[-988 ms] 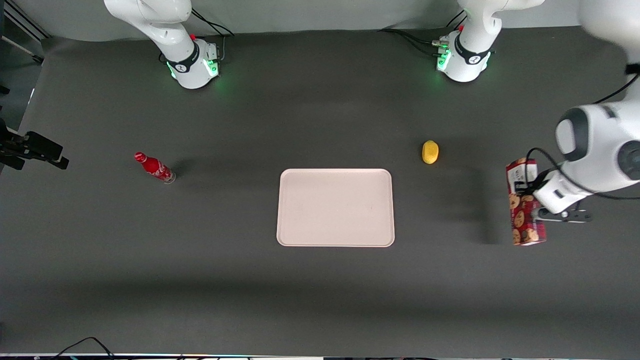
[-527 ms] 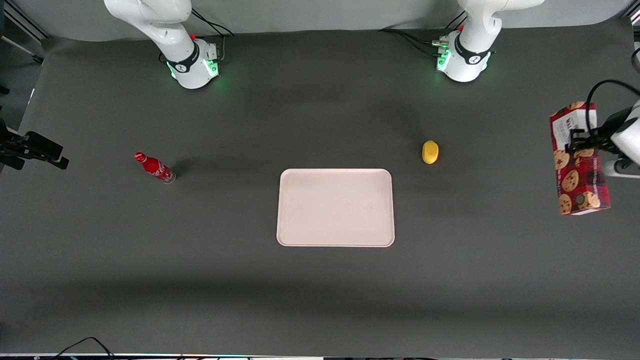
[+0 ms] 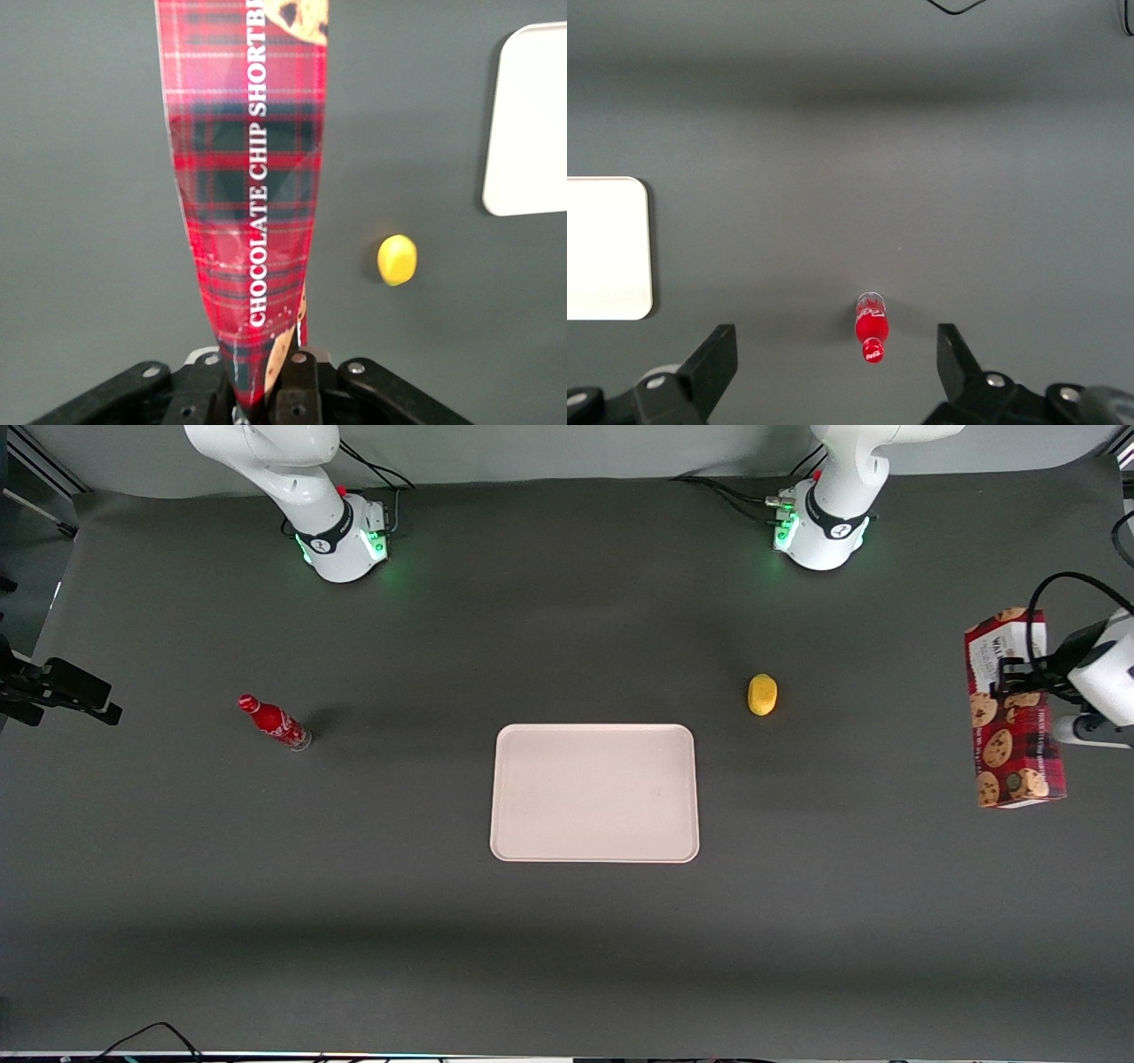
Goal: Place red cookie box on tray
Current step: 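Carry the cookie box over the pink tray with the left gripper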
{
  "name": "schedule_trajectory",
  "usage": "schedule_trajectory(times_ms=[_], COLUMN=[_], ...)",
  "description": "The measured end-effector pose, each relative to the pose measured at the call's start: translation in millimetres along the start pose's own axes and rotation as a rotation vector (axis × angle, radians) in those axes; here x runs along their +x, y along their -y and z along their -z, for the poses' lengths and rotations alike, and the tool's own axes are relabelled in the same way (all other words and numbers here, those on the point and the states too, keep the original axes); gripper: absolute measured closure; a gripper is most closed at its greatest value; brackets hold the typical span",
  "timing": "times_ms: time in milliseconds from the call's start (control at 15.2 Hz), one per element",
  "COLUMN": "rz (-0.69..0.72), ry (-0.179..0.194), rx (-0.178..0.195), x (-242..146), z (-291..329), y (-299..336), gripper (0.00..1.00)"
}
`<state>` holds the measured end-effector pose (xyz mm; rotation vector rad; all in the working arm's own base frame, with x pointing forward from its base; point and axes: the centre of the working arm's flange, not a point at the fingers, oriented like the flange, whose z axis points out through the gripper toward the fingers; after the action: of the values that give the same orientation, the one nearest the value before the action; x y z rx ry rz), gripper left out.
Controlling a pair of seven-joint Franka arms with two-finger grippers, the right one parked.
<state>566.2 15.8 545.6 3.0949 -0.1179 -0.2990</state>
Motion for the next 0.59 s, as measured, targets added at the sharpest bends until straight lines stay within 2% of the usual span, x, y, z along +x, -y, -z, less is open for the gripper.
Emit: schedule_trajectory(times_ms=[263,593], rz=[0.052,0.102], ry=[-0.020,-0.094], rx=[0.013,0.003], x=[5,5], z=[-1,-39], y=[-90,-217], gripper=[0.81,0.81])
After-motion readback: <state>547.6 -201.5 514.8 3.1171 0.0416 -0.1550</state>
